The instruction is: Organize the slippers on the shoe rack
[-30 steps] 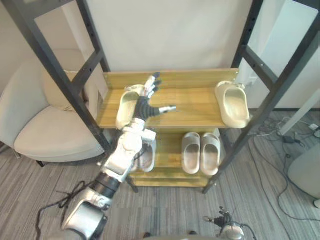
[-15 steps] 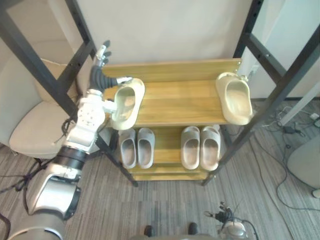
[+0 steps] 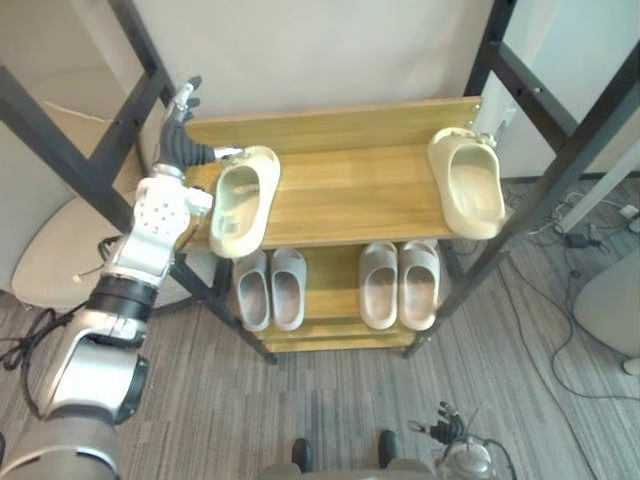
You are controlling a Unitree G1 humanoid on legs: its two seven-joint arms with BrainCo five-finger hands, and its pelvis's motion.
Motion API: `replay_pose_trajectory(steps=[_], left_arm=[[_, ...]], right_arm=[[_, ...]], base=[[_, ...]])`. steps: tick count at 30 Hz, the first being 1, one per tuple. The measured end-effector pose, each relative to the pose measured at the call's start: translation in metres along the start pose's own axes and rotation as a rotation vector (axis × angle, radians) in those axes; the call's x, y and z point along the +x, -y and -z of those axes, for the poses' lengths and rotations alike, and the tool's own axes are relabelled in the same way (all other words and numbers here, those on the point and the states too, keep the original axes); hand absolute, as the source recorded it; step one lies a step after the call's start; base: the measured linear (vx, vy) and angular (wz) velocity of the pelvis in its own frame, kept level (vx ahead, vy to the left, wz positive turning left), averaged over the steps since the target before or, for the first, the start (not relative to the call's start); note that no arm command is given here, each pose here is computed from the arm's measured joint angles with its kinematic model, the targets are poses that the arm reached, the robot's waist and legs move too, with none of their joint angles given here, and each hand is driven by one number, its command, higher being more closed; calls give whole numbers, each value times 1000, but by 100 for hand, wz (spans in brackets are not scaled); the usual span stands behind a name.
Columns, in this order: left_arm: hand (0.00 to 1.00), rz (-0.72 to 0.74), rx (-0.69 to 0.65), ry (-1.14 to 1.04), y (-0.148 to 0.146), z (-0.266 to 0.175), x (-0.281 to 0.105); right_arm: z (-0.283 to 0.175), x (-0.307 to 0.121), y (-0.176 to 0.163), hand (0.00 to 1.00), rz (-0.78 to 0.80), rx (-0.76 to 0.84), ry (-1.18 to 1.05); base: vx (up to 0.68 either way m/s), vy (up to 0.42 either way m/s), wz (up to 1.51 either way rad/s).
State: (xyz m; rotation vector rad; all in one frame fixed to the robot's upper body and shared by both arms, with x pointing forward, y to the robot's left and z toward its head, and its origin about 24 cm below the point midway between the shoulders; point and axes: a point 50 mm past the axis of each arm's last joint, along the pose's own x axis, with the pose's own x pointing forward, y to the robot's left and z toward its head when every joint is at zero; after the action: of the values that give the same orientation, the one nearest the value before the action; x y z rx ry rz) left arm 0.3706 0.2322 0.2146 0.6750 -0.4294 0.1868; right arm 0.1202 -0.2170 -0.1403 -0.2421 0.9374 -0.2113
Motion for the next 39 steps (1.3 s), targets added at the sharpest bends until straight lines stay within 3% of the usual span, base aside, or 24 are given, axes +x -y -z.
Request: replay_pose_trajectory(steps=[17,39], left_arm=[[0,70,271,54,0,-17,19],[0,38,306,108,-8,-36,31]], right_arm=[[-16,-3,0,0,4,16,91],[-29,-5,0,0,3,18,154]], base=[[-15,-1,-5],[-18,-6,-3]])
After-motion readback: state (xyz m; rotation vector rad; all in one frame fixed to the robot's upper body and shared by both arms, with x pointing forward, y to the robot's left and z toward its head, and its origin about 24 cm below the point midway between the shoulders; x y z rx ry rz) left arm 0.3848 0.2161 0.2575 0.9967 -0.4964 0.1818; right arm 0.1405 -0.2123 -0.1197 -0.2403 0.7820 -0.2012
